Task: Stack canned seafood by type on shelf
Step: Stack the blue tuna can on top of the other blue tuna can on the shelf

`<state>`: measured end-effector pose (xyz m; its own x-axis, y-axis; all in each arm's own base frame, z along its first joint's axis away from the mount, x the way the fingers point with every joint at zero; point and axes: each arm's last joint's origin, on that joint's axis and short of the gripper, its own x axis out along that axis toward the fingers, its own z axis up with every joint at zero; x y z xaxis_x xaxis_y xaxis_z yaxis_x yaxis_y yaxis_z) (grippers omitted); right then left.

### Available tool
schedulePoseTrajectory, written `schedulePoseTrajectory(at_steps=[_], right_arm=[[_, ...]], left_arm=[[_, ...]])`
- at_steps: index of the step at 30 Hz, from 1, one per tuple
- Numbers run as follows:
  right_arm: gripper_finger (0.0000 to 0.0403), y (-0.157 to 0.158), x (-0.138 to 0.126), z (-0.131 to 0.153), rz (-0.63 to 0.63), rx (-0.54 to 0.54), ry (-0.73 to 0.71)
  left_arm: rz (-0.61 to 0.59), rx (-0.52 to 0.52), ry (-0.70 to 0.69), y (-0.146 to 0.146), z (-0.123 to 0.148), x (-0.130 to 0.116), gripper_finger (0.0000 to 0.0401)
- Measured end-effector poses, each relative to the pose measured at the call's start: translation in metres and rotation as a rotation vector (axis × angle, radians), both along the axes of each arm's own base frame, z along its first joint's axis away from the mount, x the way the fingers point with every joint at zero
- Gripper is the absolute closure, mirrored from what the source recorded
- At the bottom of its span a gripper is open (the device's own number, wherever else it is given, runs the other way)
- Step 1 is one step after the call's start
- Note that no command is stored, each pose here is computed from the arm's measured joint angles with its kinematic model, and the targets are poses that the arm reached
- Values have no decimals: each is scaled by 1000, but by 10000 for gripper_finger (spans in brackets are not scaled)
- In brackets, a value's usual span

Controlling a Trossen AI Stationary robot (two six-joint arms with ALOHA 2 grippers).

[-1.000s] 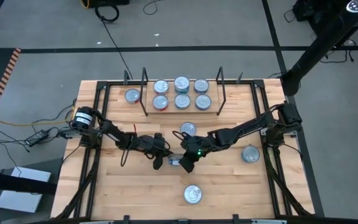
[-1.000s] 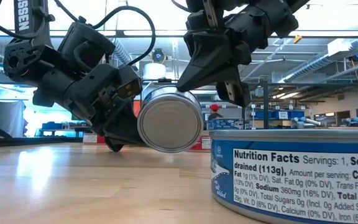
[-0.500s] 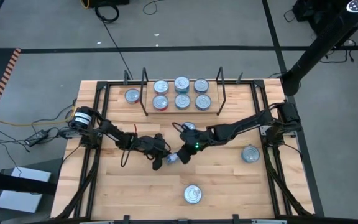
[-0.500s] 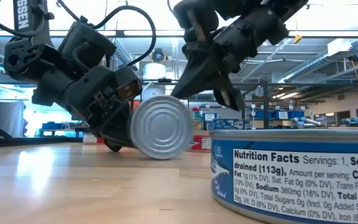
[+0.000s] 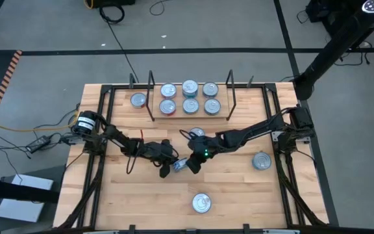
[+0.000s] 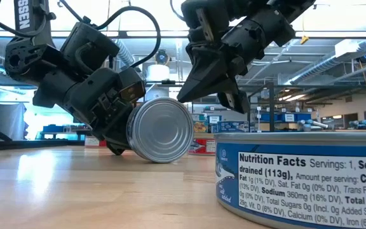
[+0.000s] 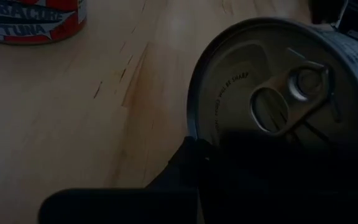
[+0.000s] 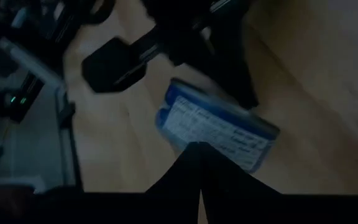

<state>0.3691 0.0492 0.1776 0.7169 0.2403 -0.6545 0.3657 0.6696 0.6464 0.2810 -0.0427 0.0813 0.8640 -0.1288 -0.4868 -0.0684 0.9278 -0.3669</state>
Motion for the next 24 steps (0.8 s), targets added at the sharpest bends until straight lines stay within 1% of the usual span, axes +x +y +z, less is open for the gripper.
schedulePoseTrajectory(at_steps=[5, 12, 15, 17, 19, 24], right_arm=[[351, -6, -1, 6, 56, 7, -23], [284, -17, -8, 32, 102, -76, -118], [257, -19, -10, 41, 139, -139, -161], [240, -19, -8, 48, 173, -191, -164], [228, -18, -4, 55, 213, -239, -136], [206, -14, 11, 77, 313, -417, -81]], left_arm=[[8, -28, -5, 7, 6, -4, 401], [46, -76, 2, 18, 12, -27, 401], [64, -99, 1, 20, 14, -39, 401], [72, -115, 1, 20, 15, -48, 401], [80, -130, -1, 21, 15, -54, 401], [89, -139, 3, 22, 15, -68, 401]])
